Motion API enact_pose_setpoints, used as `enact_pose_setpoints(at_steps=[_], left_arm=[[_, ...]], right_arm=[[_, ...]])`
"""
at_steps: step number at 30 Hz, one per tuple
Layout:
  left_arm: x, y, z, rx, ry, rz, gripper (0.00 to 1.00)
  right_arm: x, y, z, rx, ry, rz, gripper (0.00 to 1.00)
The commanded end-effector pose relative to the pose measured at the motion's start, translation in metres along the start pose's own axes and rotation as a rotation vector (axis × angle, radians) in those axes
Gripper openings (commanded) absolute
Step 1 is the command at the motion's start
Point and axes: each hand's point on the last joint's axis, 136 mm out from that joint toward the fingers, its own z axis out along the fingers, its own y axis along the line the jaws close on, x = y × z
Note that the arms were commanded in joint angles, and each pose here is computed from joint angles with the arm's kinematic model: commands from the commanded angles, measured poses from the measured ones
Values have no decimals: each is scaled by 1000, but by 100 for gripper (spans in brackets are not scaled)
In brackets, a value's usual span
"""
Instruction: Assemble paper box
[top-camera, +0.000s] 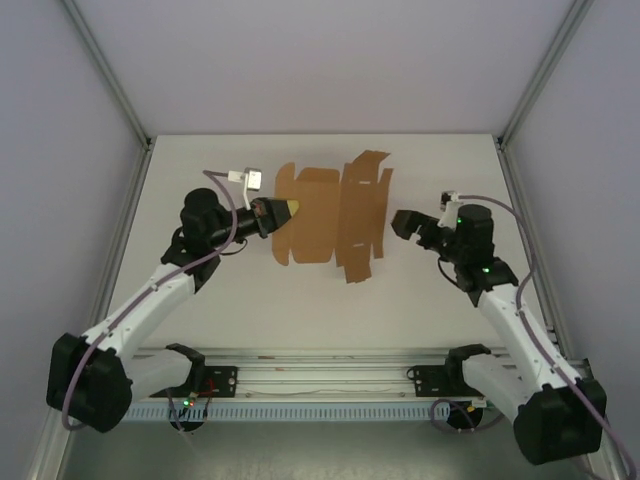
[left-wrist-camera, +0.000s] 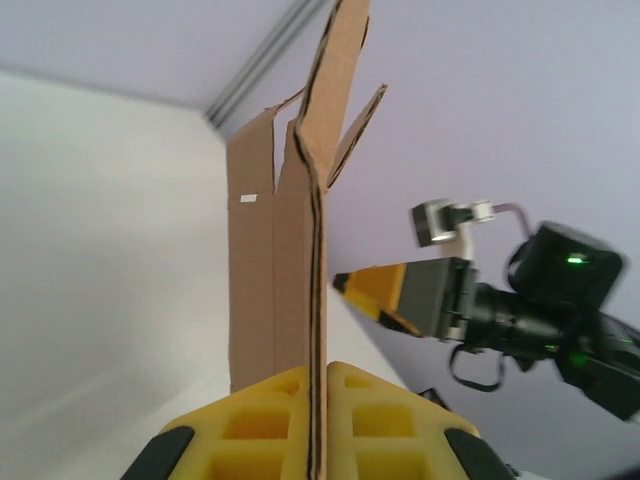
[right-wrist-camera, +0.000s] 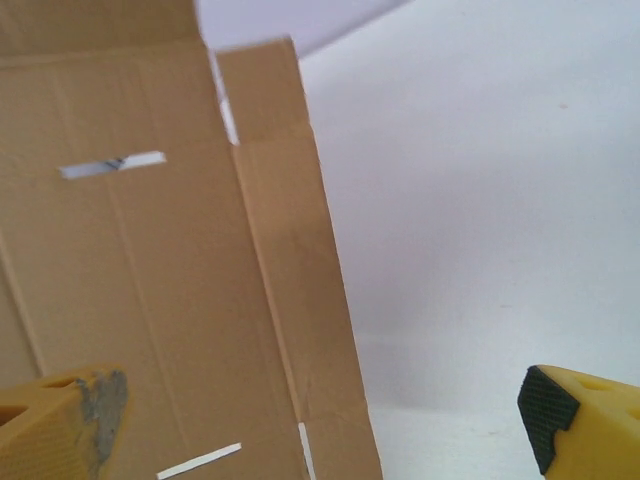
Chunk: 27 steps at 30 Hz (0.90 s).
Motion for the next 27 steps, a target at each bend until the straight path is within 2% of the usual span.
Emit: enact_pose_setpoints(at_steps=[1,5,9,14,17,18,22,27], left_arm=[[-24,-48,-14,131,-66,85,0],[-30,-71,-26,179,-81,95,0],[-29,-76,-32,180,-95,100,0],[-29,-81,-37,194,-114,96,0],[-29,-83,-42,186,-127,103,0],[-29,-83,-43,180,-129,102,0],[-28,-76,-46,126,-146,105,0],[-24,-56,-49,32,-160,73,0]], right_arm=[[11,31,-12,-216,62,-13,98],[3,42,-17,-293,44,-11,92],[-4,60,-17,-411,46,-16,82],[-12,73,-17,-479,58,-35,59],[-11,80,-22,-516,63,-68,56],[-11,81,-23,-519,60,-72,52],[-11,81,-28,-511,40,-102,24],[-9,81,-31,-507,25,-148,6]])
